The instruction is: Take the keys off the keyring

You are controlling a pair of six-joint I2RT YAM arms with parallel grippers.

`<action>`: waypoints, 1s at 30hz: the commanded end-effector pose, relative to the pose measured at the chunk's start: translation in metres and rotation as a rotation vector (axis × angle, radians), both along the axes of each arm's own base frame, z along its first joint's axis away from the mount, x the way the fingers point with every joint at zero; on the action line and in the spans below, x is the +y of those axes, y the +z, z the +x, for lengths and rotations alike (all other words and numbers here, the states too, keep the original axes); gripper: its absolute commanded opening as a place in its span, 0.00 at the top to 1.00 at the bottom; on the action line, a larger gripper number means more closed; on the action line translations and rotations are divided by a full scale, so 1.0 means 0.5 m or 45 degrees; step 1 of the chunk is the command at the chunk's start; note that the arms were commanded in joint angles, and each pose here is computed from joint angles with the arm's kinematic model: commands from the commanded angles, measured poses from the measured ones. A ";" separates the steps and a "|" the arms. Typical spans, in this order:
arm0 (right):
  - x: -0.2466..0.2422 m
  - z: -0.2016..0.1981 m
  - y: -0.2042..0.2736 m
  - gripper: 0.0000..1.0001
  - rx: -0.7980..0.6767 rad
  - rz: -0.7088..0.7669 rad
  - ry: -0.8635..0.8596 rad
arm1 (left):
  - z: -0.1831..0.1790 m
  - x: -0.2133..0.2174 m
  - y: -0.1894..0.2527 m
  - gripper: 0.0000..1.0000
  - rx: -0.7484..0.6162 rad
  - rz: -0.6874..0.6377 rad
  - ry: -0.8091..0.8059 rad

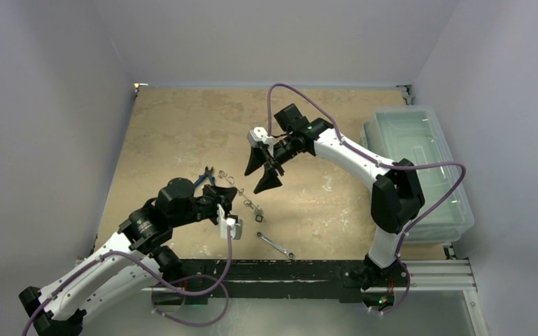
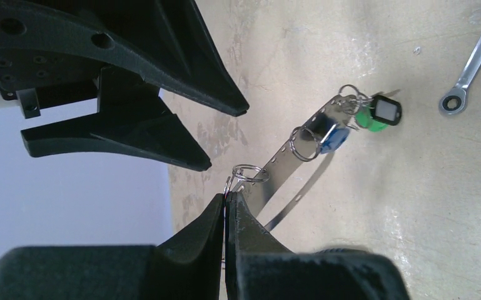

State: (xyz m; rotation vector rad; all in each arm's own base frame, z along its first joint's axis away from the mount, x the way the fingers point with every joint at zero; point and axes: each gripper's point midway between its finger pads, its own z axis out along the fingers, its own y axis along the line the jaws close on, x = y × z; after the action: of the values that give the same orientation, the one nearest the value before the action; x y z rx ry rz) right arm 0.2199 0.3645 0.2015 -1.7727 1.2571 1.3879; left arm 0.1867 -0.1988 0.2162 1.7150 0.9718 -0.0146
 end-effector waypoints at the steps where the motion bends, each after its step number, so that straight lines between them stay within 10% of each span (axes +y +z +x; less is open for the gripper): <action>1: 0.014 -0.015 0.054 0.32 -0.119 0.077 0.064 | -0.006 -0.013 0.060 1.00 -0.024 -0.103 -0.031; 30: 0.043 -0.059 -0.008 0.78 -0.141 0.008 0.135 | 0.000 -0.019 0.082 1.00 -0.017 -0.136 -0.016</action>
State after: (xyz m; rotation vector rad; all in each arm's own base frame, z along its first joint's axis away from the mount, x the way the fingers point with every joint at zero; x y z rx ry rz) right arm 0.1895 0.3829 0.1980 -1.9133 1.1074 1.3452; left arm 0.1836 -0.2024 0.2229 1.7022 0.9922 -0.0630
